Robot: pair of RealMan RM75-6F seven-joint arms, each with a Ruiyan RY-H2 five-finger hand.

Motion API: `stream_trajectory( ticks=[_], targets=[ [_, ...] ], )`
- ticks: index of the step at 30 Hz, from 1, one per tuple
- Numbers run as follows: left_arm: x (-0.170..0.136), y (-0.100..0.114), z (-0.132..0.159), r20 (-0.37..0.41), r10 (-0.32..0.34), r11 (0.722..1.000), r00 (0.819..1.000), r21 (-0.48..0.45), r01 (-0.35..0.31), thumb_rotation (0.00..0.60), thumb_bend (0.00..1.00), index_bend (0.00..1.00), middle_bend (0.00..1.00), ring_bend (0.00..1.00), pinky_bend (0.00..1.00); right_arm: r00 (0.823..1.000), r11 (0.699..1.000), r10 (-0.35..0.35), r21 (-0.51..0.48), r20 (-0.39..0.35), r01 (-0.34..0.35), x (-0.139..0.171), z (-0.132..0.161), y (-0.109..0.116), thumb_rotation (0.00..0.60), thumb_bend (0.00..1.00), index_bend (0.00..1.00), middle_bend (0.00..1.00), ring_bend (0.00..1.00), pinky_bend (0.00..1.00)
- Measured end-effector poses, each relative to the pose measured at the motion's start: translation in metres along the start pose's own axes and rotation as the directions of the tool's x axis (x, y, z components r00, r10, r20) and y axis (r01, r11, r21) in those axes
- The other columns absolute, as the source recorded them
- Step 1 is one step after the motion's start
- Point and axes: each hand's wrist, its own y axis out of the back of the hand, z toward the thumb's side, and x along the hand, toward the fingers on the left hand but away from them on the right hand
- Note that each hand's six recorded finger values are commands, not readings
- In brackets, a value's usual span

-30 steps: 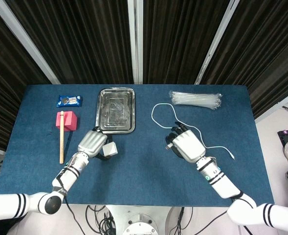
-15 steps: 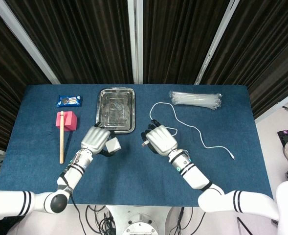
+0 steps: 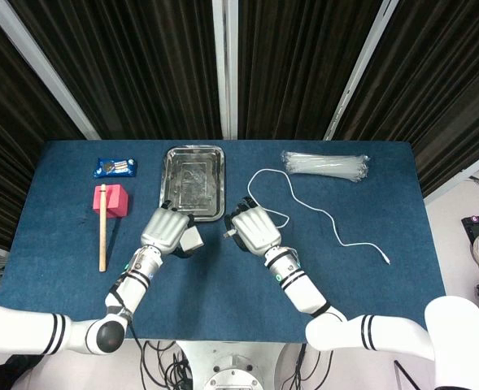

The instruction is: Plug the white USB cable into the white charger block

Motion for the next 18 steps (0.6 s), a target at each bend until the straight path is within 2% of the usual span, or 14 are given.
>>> stream_trajectory(
  ticks=[6, 18],
  targets=[
    [0.002, 0.005, 0.011, -0.001, 0.009, 1.000, 1.000, 0.014, -0.009, 0.482, 0.26, 0.49, 0.50, 0.35, 0.16, 0.999, 0.998, -0.025, -0.057, 0.037, 0.027, -0.003, 0.005, -0.004, 0.600, 0.43, 0.57, 0.51, 0.28, 0.15],
    [0.005, 0.013, 0.028, 0.003, 0.018, 0.999, 1.000, 0.042, -0.019, 0.504, 0.26, 0.49, 0.50, 0.35, 0.16, 0.997, 0.995, -0.026, -0.097, 0.075, 0.033, -0.010, 0.014, -0.013, 0.600, 0.43, 0.57, 0.51, 0.28, 0.13]
  ],
)
